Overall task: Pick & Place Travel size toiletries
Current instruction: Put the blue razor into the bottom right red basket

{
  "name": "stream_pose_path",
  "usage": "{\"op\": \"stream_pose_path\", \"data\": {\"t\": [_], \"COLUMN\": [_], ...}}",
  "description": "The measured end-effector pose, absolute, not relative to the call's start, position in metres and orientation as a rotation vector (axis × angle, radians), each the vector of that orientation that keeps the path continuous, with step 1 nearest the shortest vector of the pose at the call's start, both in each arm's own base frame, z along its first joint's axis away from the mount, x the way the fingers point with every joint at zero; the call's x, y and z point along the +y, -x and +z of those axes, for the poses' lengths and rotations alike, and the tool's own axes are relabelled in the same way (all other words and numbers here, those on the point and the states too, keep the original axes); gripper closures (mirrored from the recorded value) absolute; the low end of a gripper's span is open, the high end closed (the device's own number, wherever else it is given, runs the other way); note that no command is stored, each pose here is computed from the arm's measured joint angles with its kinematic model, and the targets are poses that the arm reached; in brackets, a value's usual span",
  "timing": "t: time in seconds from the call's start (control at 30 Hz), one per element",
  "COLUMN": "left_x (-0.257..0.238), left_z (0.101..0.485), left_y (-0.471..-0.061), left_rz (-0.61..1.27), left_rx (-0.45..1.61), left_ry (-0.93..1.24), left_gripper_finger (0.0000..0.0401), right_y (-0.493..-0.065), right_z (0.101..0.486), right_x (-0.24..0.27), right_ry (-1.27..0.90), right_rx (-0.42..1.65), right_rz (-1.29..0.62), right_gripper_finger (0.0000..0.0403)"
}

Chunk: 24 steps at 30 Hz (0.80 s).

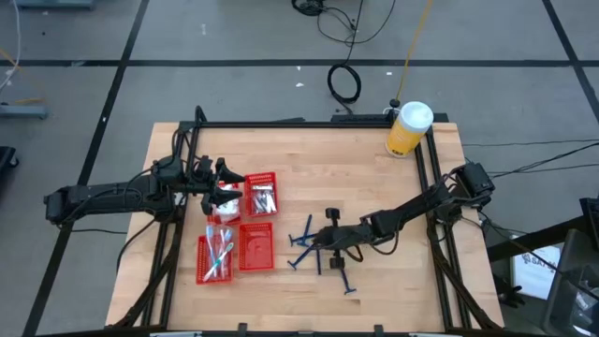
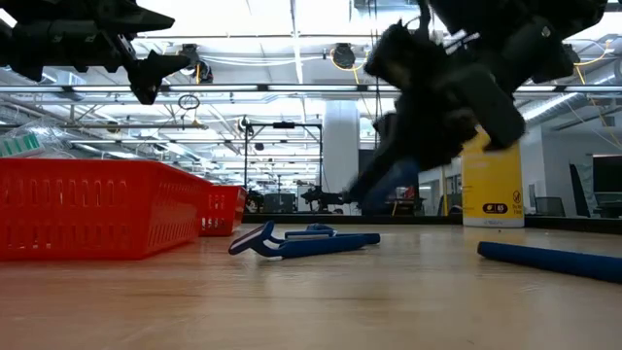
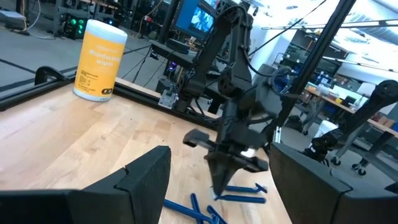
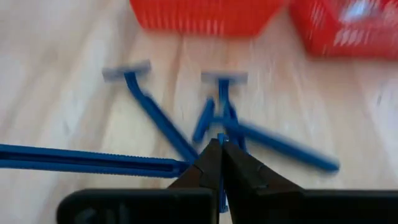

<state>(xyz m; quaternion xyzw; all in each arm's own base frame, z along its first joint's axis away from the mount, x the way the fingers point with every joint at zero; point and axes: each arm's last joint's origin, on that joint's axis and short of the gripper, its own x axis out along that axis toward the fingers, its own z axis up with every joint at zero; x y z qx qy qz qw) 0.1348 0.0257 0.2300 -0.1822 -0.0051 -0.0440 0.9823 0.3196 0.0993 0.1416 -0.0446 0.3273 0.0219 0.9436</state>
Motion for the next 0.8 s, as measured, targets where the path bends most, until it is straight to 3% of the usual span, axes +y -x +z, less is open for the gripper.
{"op": "stream_pose_path", "data": {"t": [0.37, 0.8], "left_x": [0.026, 0.026], "left_z": [0.230, 0.231], "left_y": [-0.135, -0.135], "left_rz": [-0.084, -0.084], "left_rx": [-0.011, -0.016], "left_ry": [0.364, 0.383], "left_gripper_finger": [0.0132, 0.0132], "right_y": [-0.338, -0.359], "right_z": [0.181, 0.198], "right_x": [0.093, 0.075], "right_ry": [0.101, 0.130], "right_rx": [0.281, 0.189], "right_rz": [0.137, 0.185], "right_gripper_finger": [0.0403, 0.0403]}}
